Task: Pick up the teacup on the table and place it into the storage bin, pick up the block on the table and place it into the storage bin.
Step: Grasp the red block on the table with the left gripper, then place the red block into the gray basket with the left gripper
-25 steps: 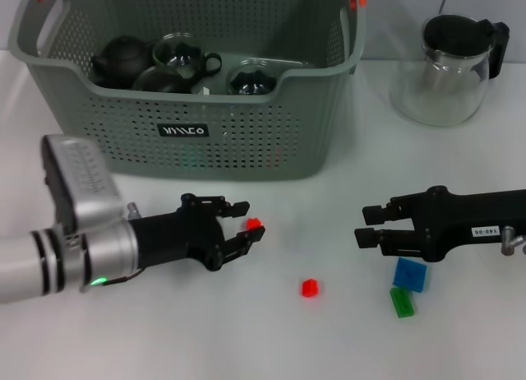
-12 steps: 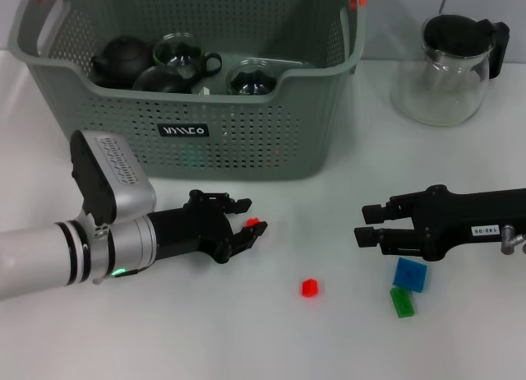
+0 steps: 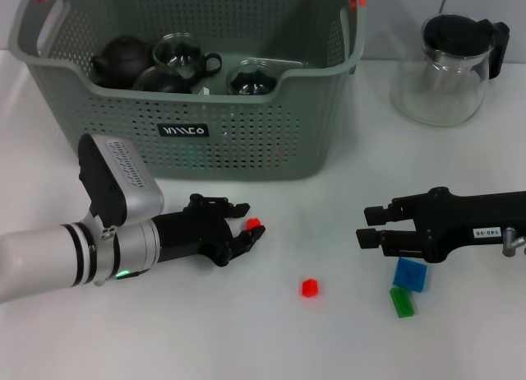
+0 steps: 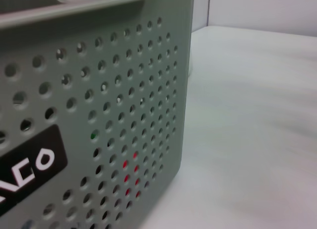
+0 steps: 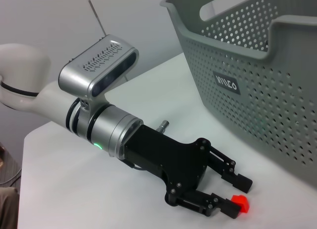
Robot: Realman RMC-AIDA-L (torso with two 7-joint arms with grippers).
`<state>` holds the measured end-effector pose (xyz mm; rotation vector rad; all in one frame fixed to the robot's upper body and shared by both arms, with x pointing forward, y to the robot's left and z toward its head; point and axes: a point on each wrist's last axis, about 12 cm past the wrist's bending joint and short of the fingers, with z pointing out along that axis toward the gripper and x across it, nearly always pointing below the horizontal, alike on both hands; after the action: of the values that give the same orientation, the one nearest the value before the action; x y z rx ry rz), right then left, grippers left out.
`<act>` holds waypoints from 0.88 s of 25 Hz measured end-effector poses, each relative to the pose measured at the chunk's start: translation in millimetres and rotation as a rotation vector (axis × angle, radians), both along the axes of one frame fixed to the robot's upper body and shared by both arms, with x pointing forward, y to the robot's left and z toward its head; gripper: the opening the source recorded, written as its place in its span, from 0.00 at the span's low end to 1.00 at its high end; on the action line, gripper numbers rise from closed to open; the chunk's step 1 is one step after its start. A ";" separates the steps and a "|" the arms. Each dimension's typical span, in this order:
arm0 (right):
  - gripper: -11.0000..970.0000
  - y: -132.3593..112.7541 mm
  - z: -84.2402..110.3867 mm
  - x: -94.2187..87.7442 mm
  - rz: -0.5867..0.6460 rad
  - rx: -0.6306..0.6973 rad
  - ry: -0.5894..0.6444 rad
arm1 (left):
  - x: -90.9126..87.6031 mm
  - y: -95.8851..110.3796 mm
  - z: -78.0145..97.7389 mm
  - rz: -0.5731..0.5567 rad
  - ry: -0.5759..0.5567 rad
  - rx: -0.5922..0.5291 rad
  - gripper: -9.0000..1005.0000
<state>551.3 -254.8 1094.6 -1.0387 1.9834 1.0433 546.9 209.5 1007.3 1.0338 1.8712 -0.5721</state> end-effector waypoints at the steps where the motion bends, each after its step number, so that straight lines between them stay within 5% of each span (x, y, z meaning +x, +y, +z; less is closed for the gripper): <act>1: 0.48 -0.2 -0.2 -0.2 0.000 0.000 0.000 | 0.2 -0.3 -0.1 0.000 0.001 0.002 0.42; 14: 0.48 -1.3 0.2 -0.2 -0.003 0.002 0.001 | -2.0 -1.2 6.4 -0.034 0.017 -0.055 0.20; 17: 0.48 -1.9 0.3 -0.7 -0.002 0.003 0.002 | -4.7 14.1 26.5 -0.045 0.028 -0.168 0.16; 22: 0.48 -2.9 -0.1 -1.0 -0.006 0.003 0.003 | -12.0 71.6 98.6 -0.019 -0.081 -0.452 0.16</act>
<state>550.3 -257.6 1094.5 -1.0292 1.9863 1.0444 535.0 281.1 1105.9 0.7610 1.5628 -0.9008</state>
